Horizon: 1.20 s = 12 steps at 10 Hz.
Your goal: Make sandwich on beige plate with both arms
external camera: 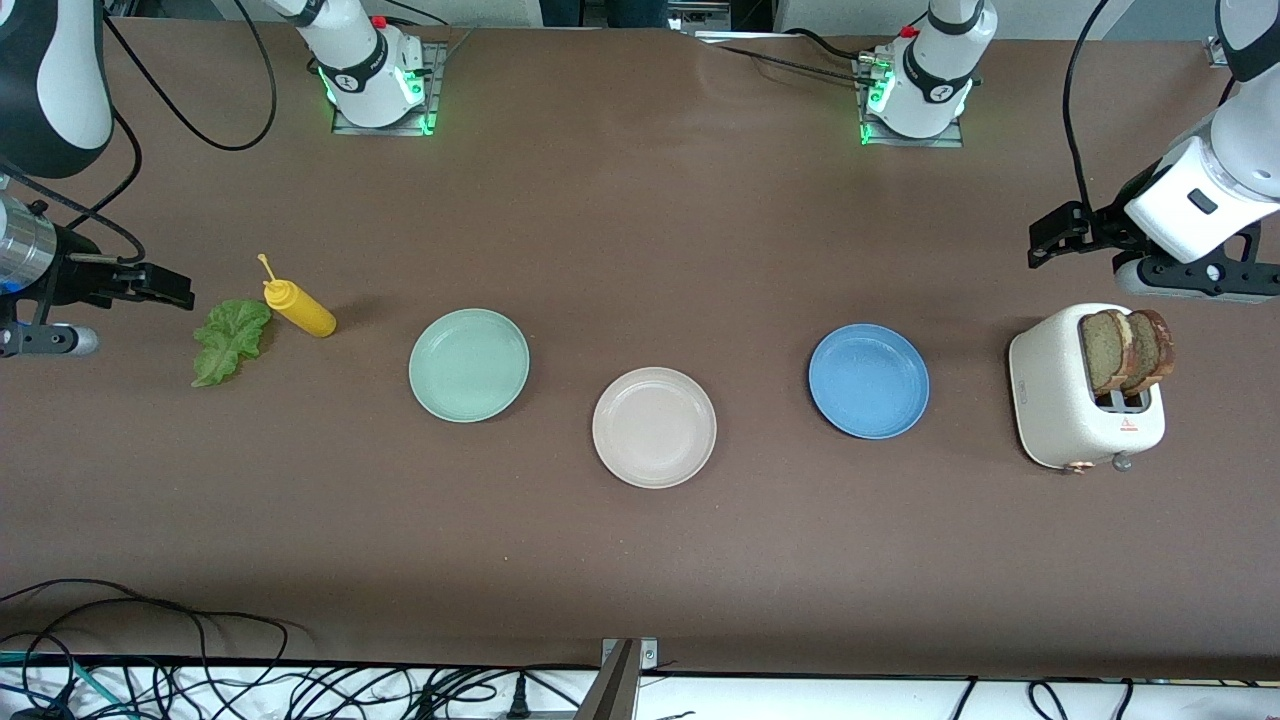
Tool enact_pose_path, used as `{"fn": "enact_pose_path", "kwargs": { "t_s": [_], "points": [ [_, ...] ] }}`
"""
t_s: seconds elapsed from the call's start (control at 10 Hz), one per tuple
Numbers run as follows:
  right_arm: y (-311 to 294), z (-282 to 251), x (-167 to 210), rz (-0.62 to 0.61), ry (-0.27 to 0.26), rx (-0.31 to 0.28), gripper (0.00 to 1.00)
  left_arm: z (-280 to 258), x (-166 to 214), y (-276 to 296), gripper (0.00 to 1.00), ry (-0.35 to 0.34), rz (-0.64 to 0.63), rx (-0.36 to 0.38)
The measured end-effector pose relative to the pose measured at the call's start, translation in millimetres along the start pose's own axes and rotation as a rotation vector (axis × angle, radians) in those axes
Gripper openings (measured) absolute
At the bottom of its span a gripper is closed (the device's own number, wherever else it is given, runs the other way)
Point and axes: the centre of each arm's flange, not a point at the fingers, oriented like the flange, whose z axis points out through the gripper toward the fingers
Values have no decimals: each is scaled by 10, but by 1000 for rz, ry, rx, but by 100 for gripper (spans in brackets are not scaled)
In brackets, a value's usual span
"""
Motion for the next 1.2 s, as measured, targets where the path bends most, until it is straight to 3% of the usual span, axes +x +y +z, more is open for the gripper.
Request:
{"fn": "enact_pose_path", "kwargs": {
  "t_s": [1.2],
  "points": [
    [0, 1, 0, 1, 0, 0, 100, -10, 14, -88, 100, 3, -15, -1]
  ]
}}
